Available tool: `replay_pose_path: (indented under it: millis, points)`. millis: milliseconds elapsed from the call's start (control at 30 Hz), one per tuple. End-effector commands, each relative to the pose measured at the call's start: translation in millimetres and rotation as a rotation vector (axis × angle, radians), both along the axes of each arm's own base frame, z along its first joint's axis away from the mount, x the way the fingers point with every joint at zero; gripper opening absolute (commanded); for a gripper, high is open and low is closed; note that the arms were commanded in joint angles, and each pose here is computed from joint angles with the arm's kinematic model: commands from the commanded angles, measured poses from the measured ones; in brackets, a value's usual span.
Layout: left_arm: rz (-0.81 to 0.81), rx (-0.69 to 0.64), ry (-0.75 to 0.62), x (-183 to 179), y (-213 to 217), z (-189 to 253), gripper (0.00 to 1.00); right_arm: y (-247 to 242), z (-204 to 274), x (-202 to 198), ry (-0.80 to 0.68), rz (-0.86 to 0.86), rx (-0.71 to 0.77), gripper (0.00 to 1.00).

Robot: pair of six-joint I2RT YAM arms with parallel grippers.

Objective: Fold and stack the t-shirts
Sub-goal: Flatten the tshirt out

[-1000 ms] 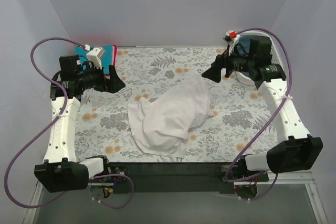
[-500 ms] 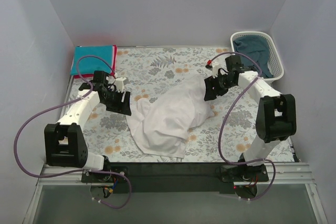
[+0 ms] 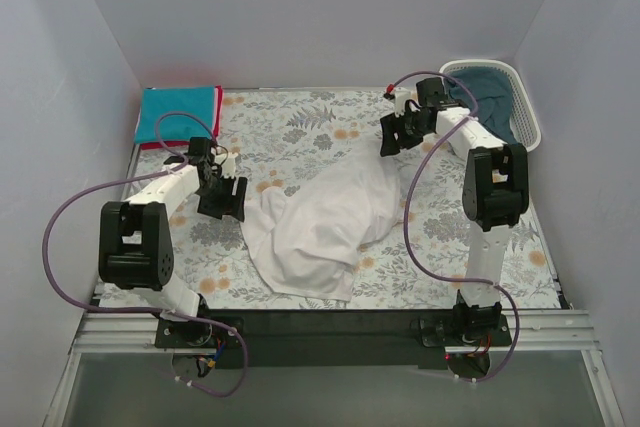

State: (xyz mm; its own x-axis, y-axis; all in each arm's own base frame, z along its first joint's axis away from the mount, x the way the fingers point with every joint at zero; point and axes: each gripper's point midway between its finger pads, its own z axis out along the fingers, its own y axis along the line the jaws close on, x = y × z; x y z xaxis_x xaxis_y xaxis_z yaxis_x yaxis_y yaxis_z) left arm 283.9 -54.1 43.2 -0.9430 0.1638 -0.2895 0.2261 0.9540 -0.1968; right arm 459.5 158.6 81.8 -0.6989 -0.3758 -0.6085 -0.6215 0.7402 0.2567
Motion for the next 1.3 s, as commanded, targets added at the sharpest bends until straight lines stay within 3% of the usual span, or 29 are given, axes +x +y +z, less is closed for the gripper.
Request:
replay_pose_path:
  millis: [0,233,333,367,433,467,500,700,733,767,800,900,1100,1267]
  points:
    - [0.031,-0.022,-0.070,26.3,-3.4,10.5,0.65,5.3,0.5,16.6,-0.014,-0.022,0.013,0.67]
    - [0.043,-0.092,-0.050,39.2,-16.4,-0.2,0.61,8.3,-30.6,-7.8,0.097,-0.015,0.033,0.61]
    - [0.042,-0.128,-0.039,45.6,-23.1,-4.4,0.47,4.2,-46.7,-35.5,0.160,-0.002,0.024,0.36]
    - [0.047,-0.131,-0.042,48.3,-23.1,-4.4,0.34,1.4,-48.1,-42.8,0.170,0.001,0.021,0.18]
    - [0.059,-0.129,-0.062,57.1,-20.7,-0.4,0.20,-5.5,-48.1,-68.6,0.193,0.020,0.006,0.02]
    - [0.071,-0.130,-0.075,61.1,-17.3,3.2,0.07,-10.7,-46.5,-76.0,0.193,0.020,-0.003,0.01]
    - [0.077,-0.131,-0.093,66.9,-14.8,9.0,0.00,-15.1,-44.5,-84.4,0.186,0.033,-0.012,0.01]
    - [0.045,-0.046,-0.144,68.0,9.6,24.7,0.00,-27.6,2.2,-151.8,0.118,0.105,-0.018,0.01]
    - [0.068,-0.028,-0.142,67.4,22.8,23.1,0.00,-26.9,4.7,-159.4,0.122,0.142,-0.012,0.14]
    - [0.054,-0.021,-0.140,64.4,23.8,22.3,0.00,-32.8,4.9,-165.7,0.137,0.139,-0.041,0.38]
    - [0.045,-0.025,-0.134,61.7,22.4,21.0,0.00,-41.5,9.4,-161.8,0.114,0.120,-0.064,0.43]
    - [0.039,-0.039,-0.118,58.8,20.4,17.8,0.00,-52.7,20.3,-135.3,0.073,0.061,-0.060,0.35]
    - [0.046,-0.042,-0.109,60.9,19.5,16.4,0.00,-62.9,-2.0,-91.1,0.152,-0.090,-0.007,0.41]
    - [0.045,-0.035,-0.094,59.7,21.2,11.9,0.00,-63.1,-6.0,-60.0,0.146,-0.136,0.052,0.40]
